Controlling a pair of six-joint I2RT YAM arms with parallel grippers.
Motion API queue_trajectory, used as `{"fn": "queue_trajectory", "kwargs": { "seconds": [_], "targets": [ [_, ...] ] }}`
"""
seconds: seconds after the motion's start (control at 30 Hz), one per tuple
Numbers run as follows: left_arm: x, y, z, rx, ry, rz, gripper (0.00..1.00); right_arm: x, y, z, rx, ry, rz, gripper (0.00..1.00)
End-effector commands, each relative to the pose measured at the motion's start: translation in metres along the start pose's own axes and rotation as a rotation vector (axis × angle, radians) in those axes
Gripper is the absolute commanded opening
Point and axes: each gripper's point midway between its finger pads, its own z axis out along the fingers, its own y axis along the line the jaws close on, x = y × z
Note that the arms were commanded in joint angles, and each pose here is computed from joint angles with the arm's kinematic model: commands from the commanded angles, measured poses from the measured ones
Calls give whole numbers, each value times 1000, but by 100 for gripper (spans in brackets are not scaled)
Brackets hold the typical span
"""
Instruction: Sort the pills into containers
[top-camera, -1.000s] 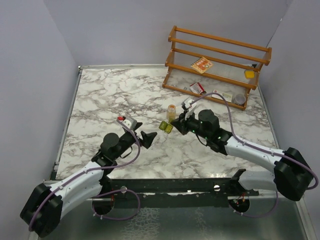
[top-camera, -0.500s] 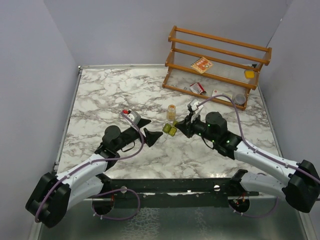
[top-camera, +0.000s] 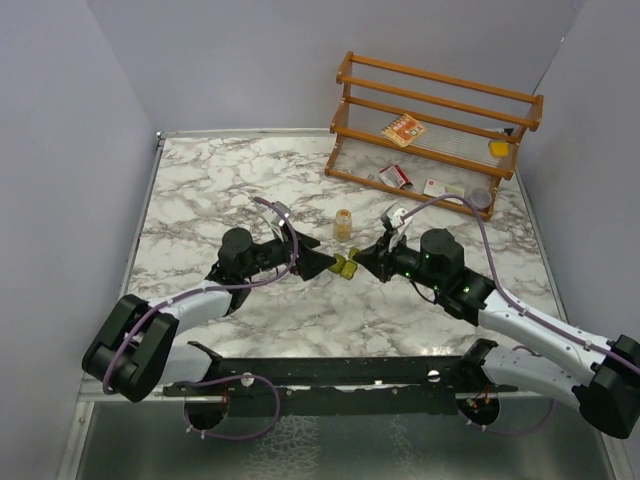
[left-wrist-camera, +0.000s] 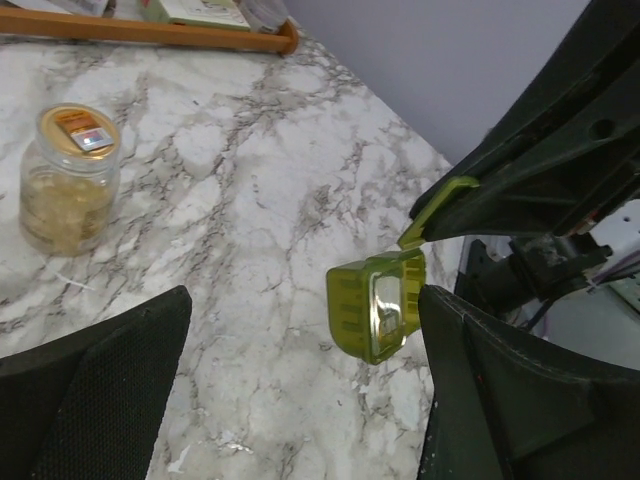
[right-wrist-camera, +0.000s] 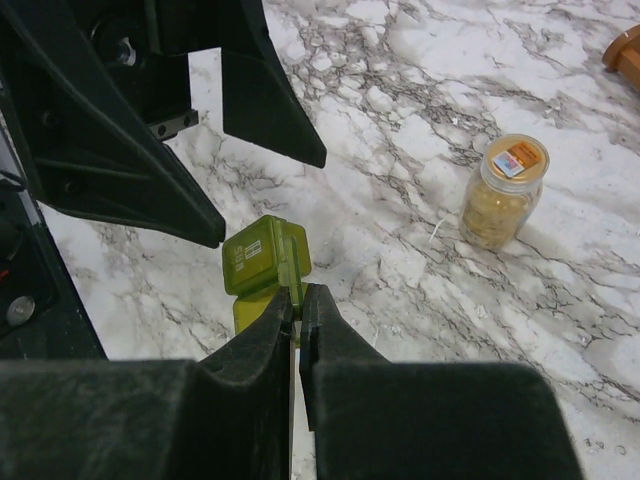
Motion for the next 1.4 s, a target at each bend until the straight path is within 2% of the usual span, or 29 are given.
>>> {"fn": "queue_trajectory", "kwargs": {
  "seconds": [0.0,0.43,0.6,0.83,1.17,1.37],
  "targets": [
    [-19,-37,0,195,-30,-5,99,6,6,-1,-31,7,1,1],
    [2,-31,2,217,23,-74,97,-2,7,8,-43,-8,-15,1],
    [9,-30,2,236,36,-83,89,-8,7,9,-41,-26,-19,1],
    [12,-31,2,253,39,-102,88,-20,8,7,-42,-61,-22,1],
    [12,-41,1,330,31,-139,63,-29,8,7,-39,-86,-28,1],
    [11,-45,1,369,17,-155,54,-29,7,7,-31,-86,-30,1]
  ]
}}
